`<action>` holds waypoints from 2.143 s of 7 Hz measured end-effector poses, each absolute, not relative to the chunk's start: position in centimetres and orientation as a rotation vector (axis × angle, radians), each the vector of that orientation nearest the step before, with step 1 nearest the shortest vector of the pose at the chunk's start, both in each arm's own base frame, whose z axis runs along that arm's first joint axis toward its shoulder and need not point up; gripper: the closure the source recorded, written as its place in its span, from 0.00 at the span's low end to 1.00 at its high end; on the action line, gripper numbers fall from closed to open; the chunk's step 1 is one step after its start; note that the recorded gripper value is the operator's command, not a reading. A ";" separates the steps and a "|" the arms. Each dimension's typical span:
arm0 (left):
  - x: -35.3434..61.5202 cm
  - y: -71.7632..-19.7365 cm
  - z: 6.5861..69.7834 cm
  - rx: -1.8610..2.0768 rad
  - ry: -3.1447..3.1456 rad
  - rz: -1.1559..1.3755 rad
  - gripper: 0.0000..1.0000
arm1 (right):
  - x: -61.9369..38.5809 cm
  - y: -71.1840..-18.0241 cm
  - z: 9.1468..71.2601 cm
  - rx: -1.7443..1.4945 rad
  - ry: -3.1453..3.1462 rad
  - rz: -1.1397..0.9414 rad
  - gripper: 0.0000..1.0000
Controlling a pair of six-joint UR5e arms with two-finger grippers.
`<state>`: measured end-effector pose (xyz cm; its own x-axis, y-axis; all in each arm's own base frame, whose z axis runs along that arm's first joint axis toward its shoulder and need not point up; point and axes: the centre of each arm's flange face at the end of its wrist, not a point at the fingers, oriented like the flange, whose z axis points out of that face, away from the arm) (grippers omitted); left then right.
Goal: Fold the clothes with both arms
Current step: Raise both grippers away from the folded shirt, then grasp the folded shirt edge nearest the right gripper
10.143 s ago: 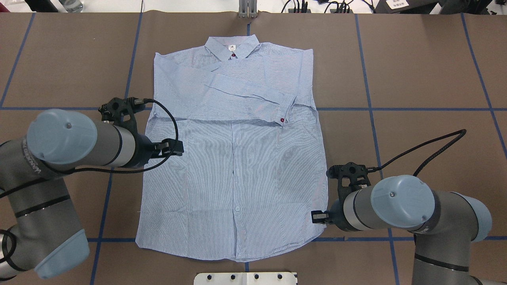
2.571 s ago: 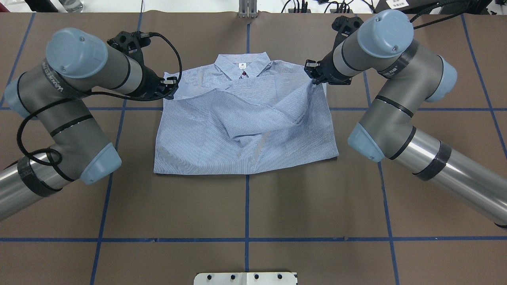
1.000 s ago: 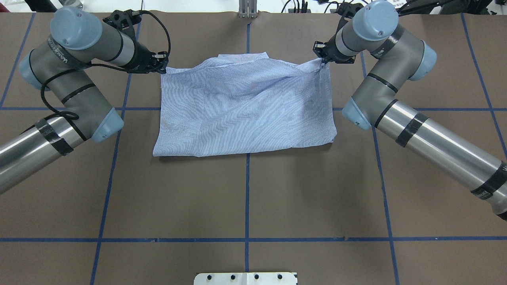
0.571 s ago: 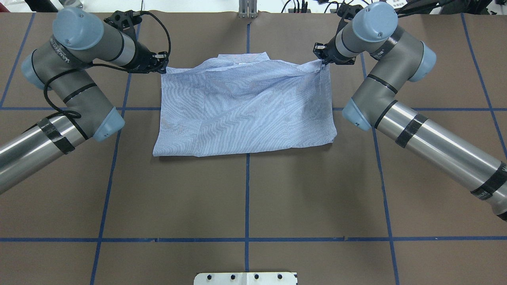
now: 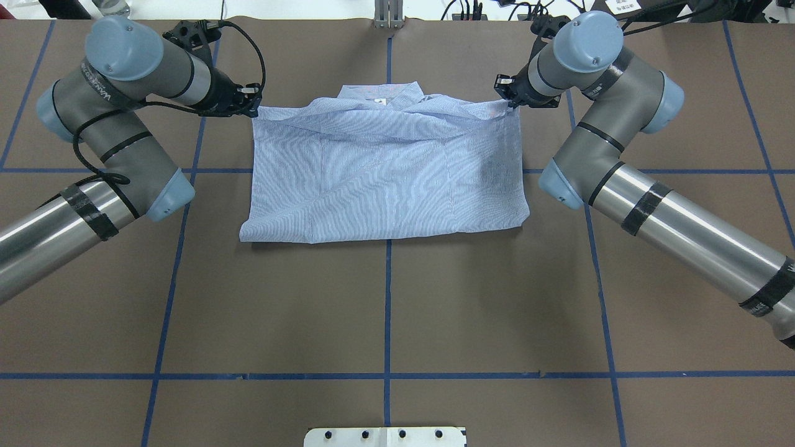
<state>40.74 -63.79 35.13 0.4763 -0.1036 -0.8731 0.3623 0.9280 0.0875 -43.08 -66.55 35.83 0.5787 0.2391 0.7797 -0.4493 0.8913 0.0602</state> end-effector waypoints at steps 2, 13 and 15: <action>40.8 -63.8 34.9 0.280 1.043 -0.287 0.10 | -43.3 -66.5 34.6 0.273 -0.889 0.400 0.00; 32.2 -64.1 33.6 0.265 1.121 -0.282 0.01 | -41.9 -50.5 39.2 0.084 -1.013 0.106 0.20; 32.1 -64.1 33.6 0.265 1.121 -0.284 0.01 | -43.8 -49.4 39.8 0.073 -0.999 0.086 0.72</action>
